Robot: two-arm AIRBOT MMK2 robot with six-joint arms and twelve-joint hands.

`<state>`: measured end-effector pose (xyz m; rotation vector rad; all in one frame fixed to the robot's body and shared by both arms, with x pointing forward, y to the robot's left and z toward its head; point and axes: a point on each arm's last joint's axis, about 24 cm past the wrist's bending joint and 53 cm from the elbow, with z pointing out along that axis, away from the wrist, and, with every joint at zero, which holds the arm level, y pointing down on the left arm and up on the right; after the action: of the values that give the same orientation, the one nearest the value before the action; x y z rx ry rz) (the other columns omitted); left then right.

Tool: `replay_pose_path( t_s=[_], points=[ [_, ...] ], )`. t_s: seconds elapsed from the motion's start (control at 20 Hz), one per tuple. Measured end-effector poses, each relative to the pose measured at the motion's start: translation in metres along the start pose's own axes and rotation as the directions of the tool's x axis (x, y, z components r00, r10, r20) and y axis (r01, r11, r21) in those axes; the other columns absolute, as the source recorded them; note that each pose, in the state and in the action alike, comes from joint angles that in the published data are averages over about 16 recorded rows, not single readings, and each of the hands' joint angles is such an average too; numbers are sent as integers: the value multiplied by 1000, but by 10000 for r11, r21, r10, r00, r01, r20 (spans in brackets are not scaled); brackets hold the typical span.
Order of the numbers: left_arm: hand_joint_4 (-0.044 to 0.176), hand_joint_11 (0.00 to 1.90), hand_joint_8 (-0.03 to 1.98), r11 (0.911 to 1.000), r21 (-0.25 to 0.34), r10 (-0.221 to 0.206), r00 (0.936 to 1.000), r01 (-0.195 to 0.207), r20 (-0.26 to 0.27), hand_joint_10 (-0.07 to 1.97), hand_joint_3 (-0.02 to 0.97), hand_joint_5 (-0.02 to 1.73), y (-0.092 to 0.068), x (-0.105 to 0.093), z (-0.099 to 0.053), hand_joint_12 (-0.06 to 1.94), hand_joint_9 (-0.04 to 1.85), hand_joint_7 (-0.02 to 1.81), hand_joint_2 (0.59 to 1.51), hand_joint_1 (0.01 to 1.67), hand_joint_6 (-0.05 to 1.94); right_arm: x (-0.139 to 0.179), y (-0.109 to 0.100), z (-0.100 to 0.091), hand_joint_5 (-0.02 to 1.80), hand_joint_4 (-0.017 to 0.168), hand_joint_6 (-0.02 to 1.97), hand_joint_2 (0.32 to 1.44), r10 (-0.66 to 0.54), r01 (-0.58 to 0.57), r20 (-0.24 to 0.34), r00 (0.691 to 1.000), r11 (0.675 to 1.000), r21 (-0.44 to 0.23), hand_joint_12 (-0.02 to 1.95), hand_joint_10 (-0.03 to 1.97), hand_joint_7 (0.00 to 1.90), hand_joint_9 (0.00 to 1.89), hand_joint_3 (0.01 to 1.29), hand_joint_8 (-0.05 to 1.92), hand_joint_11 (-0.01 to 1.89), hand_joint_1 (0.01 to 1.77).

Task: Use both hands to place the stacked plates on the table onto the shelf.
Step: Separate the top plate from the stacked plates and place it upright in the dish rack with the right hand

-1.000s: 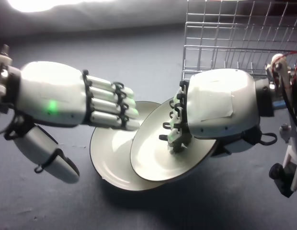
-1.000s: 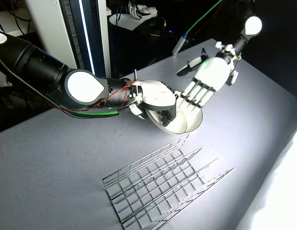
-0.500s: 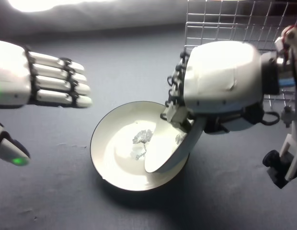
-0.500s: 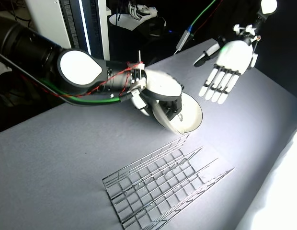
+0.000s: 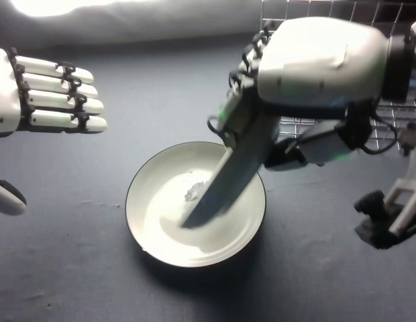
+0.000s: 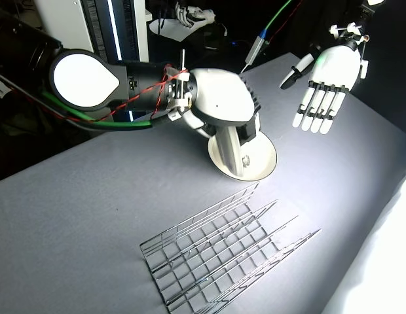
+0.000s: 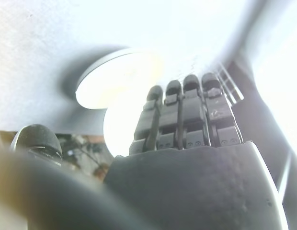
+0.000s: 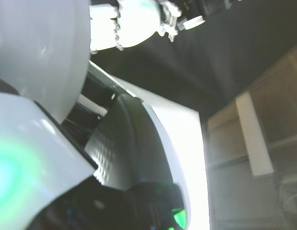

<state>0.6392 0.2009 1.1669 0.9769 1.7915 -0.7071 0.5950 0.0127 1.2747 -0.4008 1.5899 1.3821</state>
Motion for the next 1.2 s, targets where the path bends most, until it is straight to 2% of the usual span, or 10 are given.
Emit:
replay_pose_path(
  t_s=[0.15,0.3,0.6,0.9,1.2],
  points=[
    [0,13,-5,9999,-157,-1,10000,2,30,9,13,19,7,0,-1,5,16,14,1051,12,3,-20,-2,1,1023,-2,828,948,1129,-1144,653,9915,9933,186,1064,946,1166,1056,14,616,876,1361],
    [0,14,-5,9996,-286,-53,10000,55,76,9,13,20,13,0,-1,4,17,13,1051,13,3,-37,-10,2,1014,-3,835,948,2202,-2274,1231,9677,9726,478,1062,951,1167,1052,14,616,872,1363],
    [0,14,-5,9985,-541,-79,10000,81,53,8,13,21,26,2,-3,4,17,12,1052,13,3,-60,-36,0,1016,-3,835,947,3962,-4270,2166,8923,8963,1198,1050,938,1170,1056,14,602,876,1371],
    [0,14,-5,9971,-756,-29,10000,26,-41,7,13,21,38,5,-7,4,17,15,1050,13,3,-78,-53,0,1018,-5,824,947,4766,-5273,2727,8357,8351,1566,1038,926,1172,1060,14,589,885,1377],
    [0,13,-5,9956,-922,118,9996,-142,-259,7,14,22,49,11,-14,5,17,18,1043,13,2,-100,-61,-1,1026,-6,817,946,5084,-5727,3182,8002,8052,1537,1038,927,1173,1059,14,586,895,1380]
  ],
)
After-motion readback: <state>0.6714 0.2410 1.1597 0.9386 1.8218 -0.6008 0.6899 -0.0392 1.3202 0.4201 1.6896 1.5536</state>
